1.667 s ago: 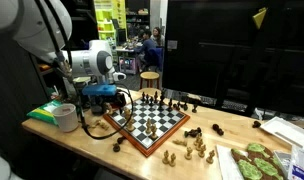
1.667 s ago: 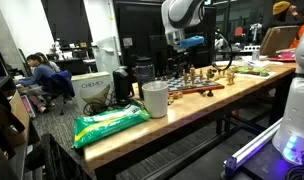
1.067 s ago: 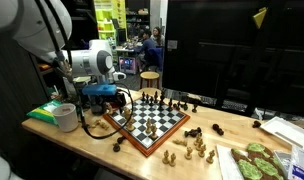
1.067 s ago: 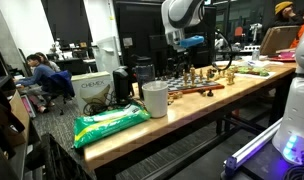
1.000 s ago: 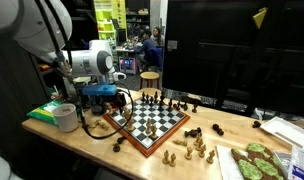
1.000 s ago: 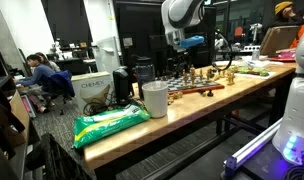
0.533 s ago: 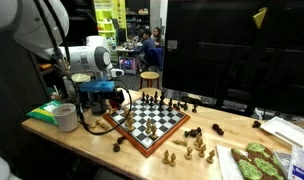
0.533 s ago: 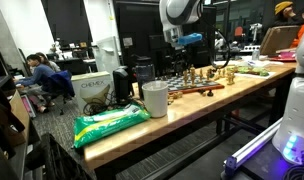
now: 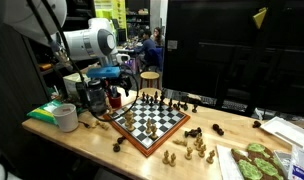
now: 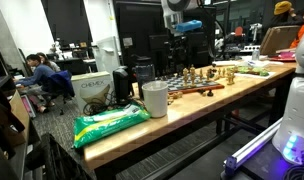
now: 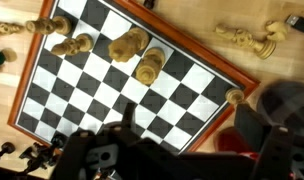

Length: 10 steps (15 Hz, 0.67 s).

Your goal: Place one black piece back on the chess board

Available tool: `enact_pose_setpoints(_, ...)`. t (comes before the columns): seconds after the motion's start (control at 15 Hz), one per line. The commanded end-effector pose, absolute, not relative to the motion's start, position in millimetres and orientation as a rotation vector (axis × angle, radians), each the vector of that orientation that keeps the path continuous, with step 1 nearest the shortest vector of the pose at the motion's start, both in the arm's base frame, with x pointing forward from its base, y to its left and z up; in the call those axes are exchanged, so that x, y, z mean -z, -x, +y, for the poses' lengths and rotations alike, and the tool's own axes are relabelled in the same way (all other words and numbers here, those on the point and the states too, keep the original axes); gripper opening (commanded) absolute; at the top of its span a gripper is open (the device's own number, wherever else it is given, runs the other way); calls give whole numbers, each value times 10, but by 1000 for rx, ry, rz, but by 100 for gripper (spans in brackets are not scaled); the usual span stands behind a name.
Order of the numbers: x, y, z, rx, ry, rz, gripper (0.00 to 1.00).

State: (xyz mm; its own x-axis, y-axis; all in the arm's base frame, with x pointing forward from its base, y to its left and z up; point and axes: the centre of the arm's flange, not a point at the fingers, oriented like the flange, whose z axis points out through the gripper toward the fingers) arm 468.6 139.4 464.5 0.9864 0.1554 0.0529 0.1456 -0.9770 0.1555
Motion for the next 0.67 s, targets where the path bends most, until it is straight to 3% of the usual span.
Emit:
enact_pose_setpoints(0.0, -4953, -4858, 1174, -259, -2979, 160, 100)
enact_pose_setpoints(0.27, -5212, -5109, 976, -398, -2975, 108, 100)
enact_pose_setpoints(0.6, -5189, -5065, 955, -382, -2994, 93, 100)
